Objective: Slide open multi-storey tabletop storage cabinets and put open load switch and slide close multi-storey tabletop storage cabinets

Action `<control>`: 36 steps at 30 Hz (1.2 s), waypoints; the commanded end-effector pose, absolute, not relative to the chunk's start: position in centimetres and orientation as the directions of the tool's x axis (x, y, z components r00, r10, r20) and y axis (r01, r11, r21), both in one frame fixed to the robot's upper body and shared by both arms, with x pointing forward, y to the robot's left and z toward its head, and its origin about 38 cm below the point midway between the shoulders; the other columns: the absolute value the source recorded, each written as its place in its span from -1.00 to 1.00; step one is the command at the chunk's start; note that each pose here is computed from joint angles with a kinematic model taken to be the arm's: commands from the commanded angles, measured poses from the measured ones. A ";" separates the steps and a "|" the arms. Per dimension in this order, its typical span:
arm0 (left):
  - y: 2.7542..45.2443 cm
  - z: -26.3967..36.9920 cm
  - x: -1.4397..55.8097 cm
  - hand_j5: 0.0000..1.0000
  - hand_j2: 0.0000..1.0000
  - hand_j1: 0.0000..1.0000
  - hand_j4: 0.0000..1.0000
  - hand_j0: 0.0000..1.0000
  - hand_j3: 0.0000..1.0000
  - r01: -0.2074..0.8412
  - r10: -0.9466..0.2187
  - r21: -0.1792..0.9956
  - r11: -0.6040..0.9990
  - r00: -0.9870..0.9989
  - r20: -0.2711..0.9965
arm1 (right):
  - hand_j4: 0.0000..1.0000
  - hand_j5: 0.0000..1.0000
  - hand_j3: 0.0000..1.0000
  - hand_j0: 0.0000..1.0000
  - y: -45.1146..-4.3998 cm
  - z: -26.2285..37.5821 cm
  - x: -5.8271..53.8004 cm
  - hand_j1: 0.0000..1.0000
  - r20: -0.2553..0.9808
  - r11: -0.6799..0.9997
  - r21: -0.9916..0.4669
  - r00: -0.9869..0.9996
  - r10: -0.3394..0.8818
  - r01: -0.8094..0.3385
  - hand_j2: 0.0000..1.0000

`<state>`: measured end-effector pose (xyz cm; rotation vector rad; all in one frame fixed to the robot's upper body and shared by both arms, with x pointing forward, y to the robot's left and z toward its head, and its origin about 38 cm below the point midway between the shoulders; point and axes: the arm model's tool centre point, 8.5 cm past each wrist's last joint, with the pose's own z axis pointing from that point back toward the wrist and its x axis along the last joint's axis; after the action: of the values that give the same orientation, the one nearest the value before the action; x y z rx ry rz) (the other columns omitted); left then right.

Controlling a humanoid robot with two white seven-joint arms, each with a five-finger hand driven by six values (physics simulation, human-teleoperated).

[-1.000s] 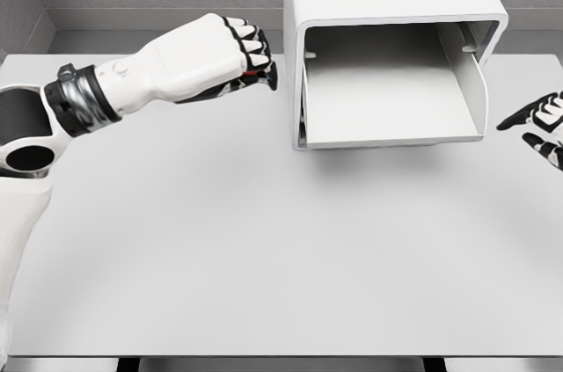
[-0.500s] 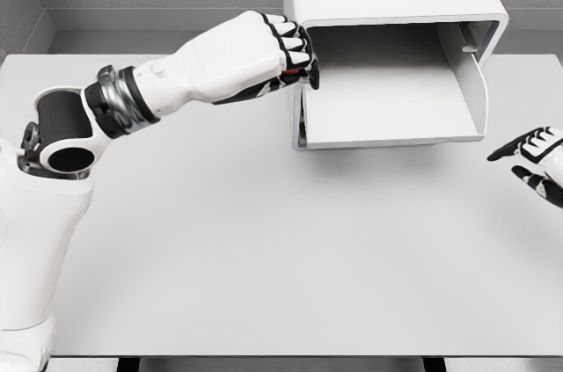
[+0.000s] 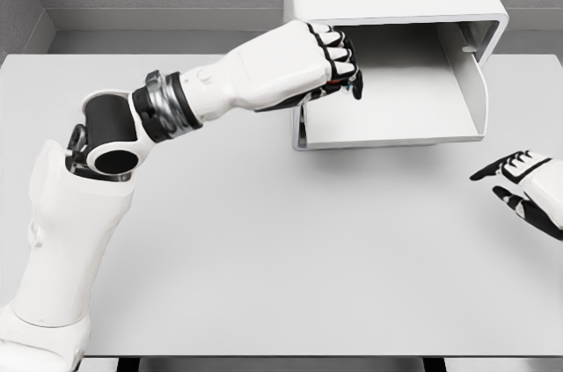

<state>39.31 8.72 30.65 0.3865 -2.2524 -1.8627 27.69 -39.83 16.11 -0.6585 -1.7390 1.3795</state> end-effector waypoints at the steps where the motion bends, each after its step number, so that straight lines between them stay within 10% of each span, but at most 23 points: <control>1: 7.8 30.4 39.3 -0.08 -0.08 -0.08 -0.08 -0.08 -0.08 -0.069 -0.316 0.982 0.178 -0.949 -0.009 | 0.14 0.14 0.14 0.14 -39.6 15.9 27.6 0.14 0.281 0.280 -0.956 -0.540 0.793 -0.086 0.14; 36: 2.9 27.5 40.0 0.00 0.00 0.00 0.00 0.00 0.00 -0.015 -0.292 0.996 0.088 -0.956 0.012 | 0.14 0.14 0.14 0.14 -37.0 14.6 27.9 0.14 0.331 0.318 -0.940 -0.570 0.752 -0.125 0.14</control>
<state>40.04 2.98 27.61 0.3190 -2.1546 -1.9694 27.88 -37.01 14.56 -0.5682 -1.7681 1.3681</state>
